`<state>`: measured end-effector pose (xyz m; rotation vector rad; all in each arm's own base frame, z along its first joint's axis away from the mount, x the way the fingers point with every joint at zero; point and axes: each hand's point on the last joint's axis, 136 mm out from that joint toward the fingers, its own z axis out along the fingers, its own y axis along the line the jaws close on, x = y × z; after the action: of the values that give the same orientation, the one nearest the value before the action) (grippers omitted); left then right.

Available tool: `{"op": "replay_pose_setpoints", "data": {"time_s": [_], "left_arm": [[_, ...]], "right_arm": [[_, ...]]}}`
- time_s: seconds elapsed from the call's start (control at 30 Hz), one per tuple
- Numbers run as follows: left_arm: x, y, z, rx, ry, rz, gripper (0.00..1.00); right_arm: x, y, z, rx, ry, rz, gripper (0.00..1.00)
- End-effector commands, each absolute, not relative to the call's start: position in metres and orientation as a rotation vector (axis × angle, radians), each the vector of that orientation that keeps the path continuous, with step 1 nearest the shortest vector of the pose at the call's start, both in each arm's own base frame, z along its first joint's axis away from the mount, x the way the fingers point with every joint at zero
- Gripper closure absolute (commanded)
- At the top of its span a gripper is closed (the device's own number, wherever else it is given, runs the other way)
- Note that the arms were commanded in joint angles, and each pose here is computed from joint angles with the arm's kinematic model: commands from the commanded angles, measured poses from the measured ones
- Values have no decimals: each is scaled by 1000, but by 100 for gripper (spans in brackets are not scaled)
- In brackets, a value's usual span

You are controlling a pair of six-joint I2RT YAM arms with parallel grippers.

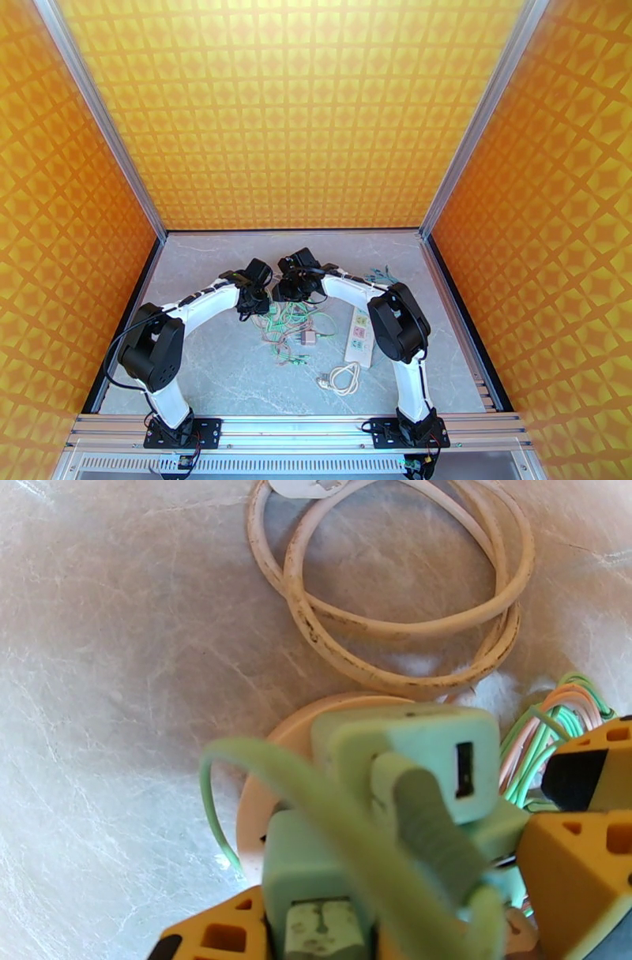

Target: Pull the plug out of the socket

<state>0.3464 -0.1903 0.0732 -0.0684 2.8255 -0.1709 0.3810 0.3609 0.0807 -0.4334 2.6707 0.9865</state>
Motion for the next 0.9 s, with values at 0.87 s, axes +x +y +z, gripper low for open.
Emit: {"op": "replay_pose_setpoints", "data": {"time_s": [0.87], "left_arm": [[353,-206,119,-157,2715,-471,96]], "right_arm": [[341,320,-6,-442,2989,668,65]]}}
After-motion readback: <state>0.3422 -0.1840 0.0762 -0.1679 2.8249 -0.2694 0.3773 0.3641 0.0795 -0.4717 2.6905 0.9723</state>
